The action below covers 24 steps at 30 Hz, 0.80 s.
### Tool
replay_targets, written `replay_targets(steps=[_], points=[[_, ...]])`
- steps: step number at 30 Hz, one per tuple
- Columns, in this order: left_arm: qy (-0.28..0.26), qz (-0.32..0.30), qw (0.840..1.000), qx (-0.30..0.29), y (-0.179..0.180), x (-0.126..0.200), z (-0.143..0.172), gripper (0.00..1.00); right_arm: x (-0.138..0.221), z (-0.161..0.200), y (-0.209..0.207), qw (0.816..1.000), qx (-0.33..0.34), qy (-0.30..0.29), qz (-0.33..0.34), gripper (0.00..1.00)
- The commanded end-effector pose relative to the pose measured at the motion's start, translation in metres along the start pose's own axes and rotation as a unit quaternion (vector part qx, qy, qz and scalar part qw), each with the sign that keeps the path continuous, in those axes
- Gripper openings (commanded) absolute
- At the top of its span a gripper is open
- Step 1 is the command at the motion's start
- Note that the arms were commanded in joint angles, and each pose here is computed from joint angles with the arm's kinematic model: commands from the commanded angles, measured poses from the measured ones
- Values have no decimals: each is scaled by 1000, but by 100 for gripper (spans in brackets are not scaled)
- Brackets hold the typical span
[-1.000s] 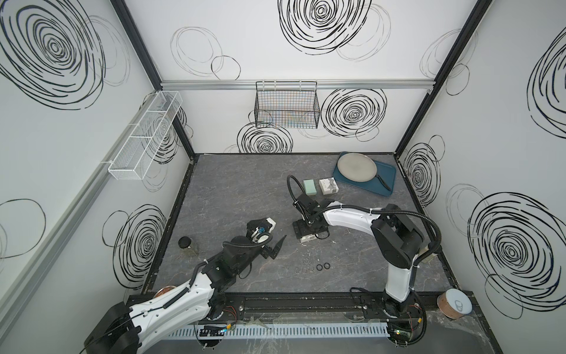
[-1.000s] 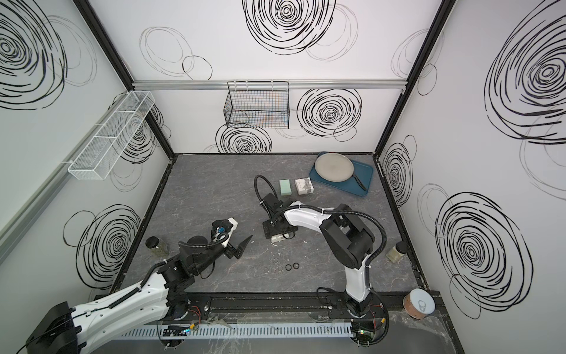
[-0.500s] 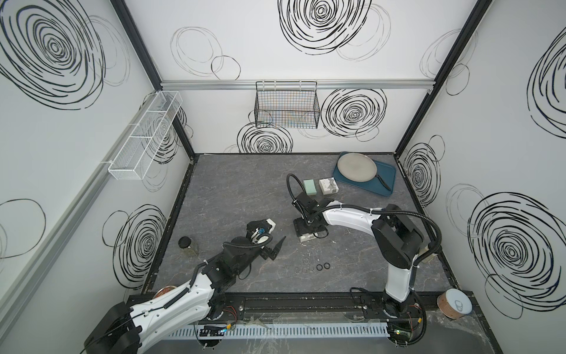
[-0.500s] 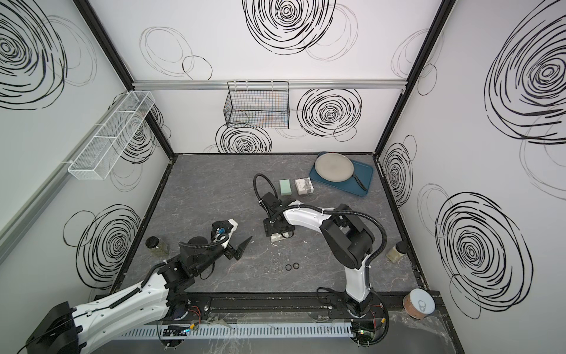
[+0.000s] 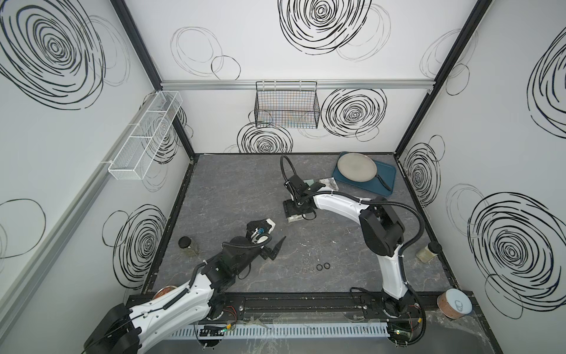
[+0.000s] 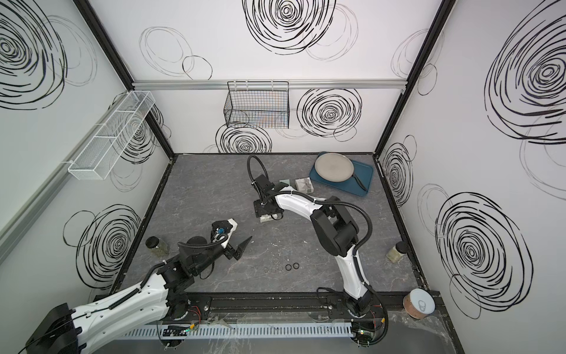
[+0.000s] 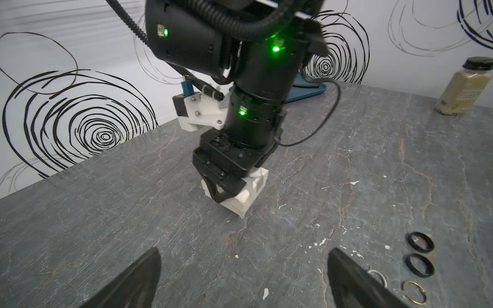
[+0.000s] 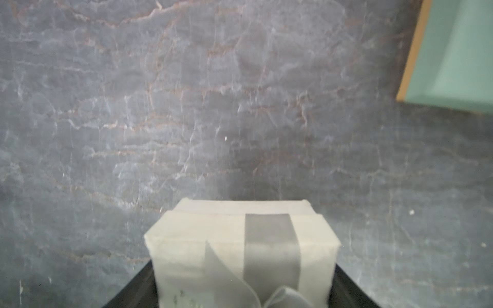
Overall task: Take the rings out of the lift-off lid box
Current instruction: Pick up the jewelry box from the center of the board, then place the jewelry box at the center of the board.
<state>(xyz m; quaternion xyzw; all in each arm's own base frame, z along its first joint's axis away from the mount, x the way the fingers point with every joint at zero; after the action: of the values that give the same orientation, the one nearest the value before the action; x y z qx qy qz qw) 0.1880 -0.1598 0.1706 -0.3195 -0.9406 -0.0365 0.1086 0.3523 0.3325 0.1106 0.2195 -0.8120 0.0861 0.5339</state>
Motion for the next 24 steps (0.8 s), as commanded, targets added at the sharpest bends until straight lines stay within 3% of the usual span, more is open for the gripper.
replay_targets(steps=[1, 11, 24], points=[[-27, 1, 1000, -1, 2, 1, -12, 100, -9, -15, -10, 1000, 6, 9, 2, 75], [-29, 4, 1000, -3, 3, 0, -13, 100, -44, -73, -31, 1000, -15, -14, -10, 75], [-32, 9, 999, -3, 2, -1, -12, 100, -63, -83, -52, 999, -20, -22, 21, 76]])
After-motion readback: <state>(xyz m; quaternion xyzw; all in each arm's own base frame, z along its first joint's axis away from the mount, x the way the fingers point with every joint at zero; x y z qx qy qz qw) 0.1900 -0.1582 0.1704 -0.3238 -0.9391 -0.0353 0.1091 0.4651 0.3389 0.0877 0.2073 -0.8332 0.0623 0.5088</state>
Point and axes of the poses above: each gripper's point midway between its finger pads, its own x axis back along the fingers, its own y axis along the line the jaws close on, z = x × y, the point moved 6 cm from there along x, back along the fingers, and after that the axes turned 7 degrees about x, right-handed, at the moved point
